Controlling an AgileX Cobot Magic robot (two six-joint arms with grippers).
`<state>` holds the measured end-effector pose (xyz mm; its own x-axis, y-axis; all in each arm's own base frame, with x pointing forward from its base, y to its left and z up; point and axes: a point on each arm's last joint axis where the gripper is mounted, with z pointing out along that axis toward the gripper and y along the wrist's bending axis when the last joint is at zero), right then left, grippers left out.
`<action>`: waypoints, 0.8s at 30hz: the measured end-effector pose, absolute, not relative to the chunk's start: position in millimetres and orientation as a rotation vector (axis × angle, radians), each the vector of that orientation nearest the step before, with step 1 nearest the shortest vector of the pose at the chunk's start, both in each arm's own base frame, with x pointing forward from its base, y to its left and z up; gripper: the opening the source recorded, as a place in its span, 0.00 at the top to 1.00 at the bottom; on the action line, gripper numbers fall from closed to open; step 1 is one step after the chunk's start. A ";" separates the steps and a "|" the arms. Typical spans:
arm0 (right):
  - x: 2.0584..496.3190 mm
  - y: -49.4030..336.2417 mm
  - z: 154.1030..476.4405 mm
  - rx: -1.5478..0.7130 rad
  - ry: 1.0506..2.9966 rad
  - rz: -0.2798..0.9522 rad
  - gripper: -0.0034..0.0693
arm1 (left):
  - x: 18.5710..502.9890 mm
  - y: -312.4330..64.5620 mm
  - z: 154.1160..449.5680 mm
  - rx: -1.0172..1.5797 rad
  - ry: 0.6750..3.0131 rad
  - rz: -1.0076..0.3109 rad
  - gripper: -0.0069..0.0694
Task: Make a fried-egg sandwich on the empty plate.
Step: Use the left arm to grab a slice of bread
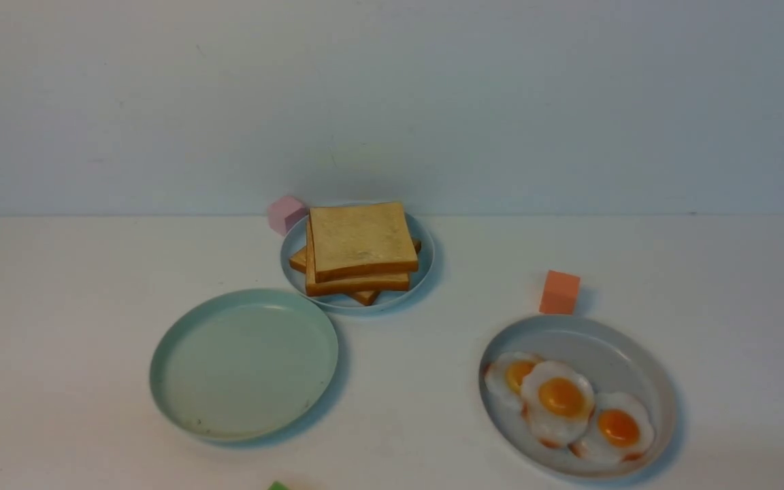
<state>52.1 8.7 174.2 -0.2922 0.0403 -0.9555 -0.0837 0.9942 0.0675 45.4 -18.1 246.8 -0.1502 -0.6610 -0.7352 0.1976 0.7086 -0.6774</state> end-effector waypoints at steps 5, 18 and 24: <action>54.5 12.6 183.1 0.314 1.736 0.475 0.62 | 65.3 -36.6 283.0 -0.154 1.957 -0.726 0.93; 37.5 41.1 267.9 0.053 1.916 0.722 0.80 | 204.9 -79.5 311.2 0.407 2.440 -0.491 0.93; 41.6 49.2 328.9 -0.356 2.152 0.659 0.96 | 274.2 -137.5 301.3 0.759 2.436 -0.419 0.93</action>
<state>41.6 49.2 328.9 -0.6100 -0.0236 -0.7920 -0.4630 0.8218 0.3321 274.2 -137.5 301.3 -0.6899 0.4262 -0.5852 0.5971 0.7921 -0.1271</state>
